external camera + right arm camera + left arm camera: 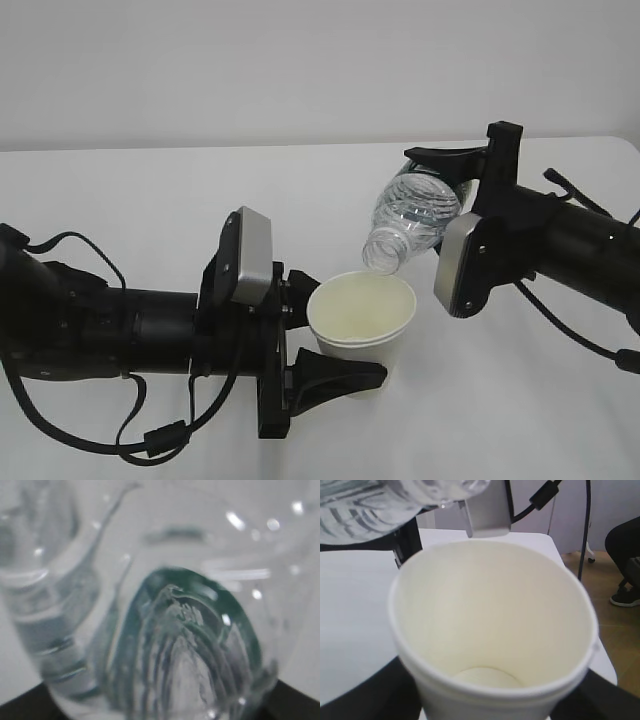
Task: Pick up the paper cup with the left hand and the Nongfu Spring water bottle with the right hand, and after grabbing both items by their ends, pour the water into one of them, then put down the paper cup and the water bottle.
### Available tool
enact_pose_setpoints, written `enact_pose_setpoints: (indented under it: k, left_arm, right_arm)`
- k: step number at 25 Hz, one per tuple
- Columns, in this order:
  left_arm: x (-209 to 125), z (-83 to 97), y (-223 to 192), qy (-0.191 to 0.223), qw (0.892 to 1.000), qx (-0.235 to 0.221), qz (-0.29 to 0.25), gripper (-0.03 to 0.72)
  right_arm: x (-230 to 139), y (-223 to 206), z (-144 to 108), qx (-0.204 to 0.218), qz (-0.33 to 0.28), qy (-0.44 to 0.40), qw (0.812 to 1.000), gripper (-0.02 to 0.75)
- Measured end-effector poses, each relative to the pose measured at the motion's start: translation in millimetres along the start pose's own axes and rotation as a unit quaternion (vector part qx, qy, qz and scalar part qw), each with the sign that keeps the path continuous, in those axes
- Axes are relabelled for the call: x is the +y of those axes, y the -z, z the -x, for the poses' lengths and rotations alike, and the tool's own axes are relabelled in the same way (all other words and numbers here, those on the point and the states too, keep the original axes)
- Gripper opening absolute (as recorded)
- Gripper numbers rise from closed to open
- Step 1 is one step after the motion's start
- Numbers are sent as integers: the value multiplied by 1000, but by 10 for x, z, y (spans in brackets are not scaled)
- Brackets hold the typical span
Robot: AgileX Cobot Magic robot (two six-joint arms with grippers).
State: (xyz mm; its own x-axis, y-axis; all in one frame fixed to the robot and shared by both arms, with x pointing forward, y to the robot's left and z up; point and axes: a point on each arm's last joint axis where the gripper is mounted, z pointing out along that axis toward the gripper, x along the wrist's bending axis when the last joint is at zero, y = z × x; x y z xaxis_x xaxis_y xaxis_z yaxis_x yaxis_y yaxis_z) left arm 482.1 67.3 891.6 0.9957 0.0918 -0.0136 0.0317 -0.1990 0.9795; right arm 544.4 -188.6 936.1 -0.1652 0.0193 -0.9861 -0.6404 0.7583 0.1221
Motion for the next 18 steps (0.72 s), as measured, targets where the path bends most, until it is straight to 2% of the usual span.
enact_pose_setpoints:
  k: [18]
  left_arm:
    - [0,0,0,-13,1000,0,0,482]
  right_arm:
    - [-10,1,47,-25,-7,34,999,449]
